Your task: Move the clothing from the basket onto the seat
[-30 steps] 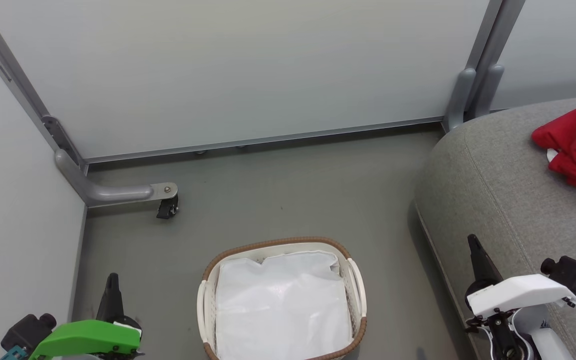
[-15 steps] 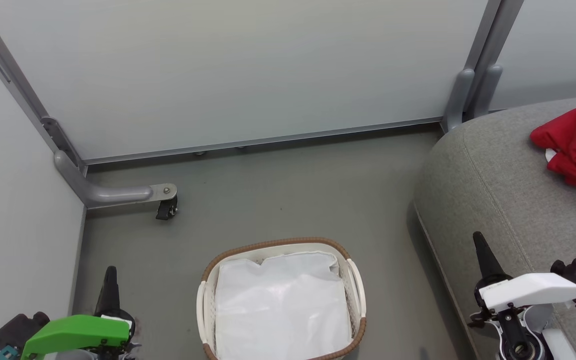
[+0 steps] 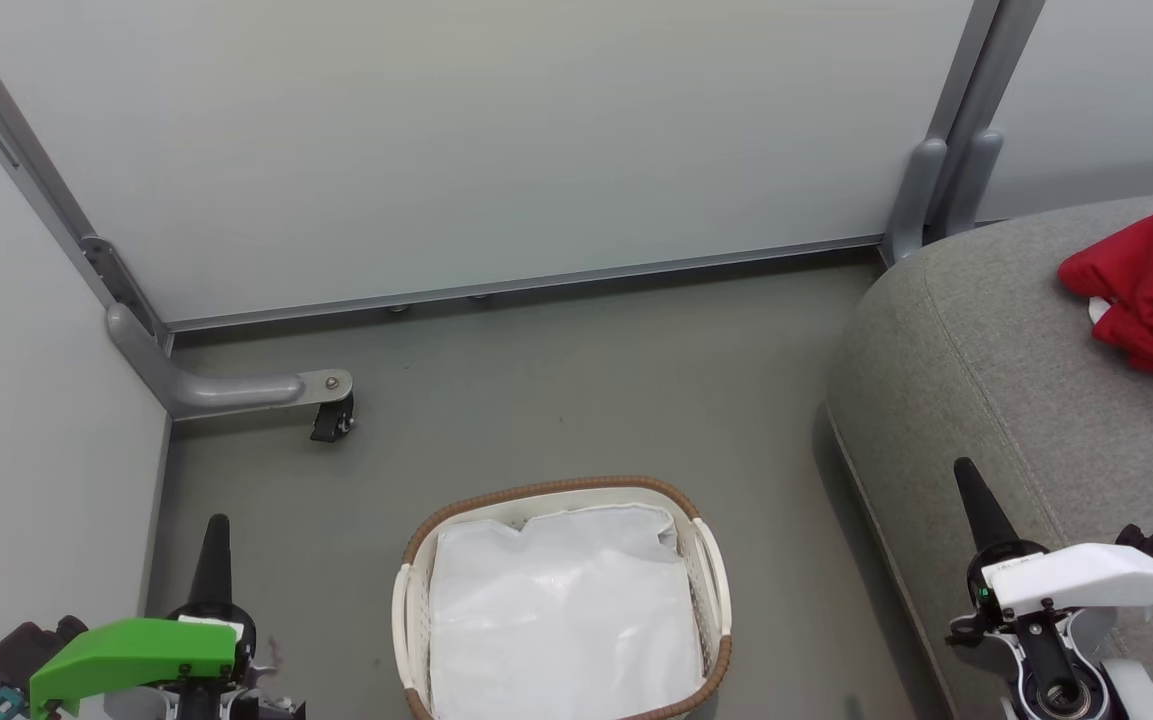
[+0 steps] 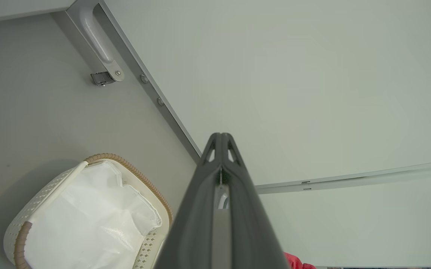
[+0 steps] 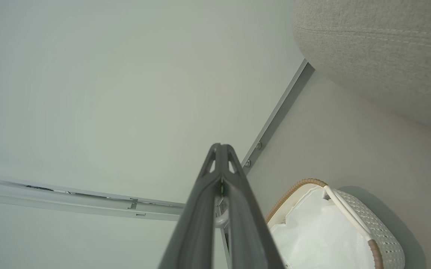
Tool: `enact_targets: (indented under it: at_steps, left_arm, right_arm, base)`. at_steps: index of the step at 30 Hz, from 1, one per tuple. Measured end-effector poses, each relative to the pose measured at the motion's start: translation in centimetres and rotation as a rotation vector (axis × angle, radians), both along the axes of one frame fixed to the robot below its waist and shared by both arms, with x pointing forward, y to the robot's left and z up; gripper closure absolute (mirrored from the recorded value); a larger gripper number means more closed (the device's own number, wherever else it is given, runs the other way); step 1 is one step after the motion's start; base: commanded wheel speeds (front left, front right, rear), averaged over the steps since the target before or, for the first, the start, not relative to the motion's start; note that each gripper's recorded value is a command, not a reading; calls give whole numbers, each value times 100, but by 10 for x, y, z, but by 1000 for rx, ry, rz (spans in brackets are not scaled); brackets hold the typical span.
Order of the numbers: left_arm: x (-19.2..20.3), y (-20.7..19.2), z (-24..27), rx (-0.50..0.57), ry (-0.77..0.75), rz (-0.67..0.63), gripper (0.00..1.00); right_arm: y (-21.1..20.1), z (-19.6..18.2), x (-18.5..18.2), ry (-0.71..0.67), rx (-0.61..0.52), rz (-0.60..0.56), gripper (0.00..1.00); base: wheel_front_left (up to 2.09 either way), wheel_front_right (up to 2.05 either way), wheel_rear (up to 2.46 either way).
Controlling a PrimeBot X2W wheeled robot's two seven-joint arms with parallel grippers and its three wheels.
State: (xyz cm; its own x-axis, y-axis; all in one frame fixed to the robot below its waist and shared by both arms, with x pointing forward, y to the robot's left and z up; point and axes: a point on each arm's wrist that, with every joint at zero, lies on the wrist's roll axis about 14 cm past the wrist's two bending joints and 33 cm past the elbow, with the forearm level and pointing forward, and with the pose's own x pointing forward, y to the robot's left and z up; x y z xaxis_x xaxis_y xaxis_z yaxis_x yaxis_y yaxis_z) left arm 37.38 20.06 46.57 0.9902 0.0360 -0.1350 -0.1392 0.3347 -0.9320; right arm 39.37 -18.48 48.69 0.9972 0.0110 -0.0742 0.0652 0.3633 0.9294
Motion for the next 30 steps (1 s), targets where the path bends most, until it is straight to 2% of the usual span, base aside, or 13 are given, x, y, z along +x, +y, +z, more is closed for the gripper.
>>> enact_targets:
  at_steps: [30]
  left_arm:
    - [10, -1, 25, -230, -82, -4, 100]
  right_arm:
    - [-9, 12, -2, -40, 248, -20, 100]
  base:
    - [0, 0, 0]
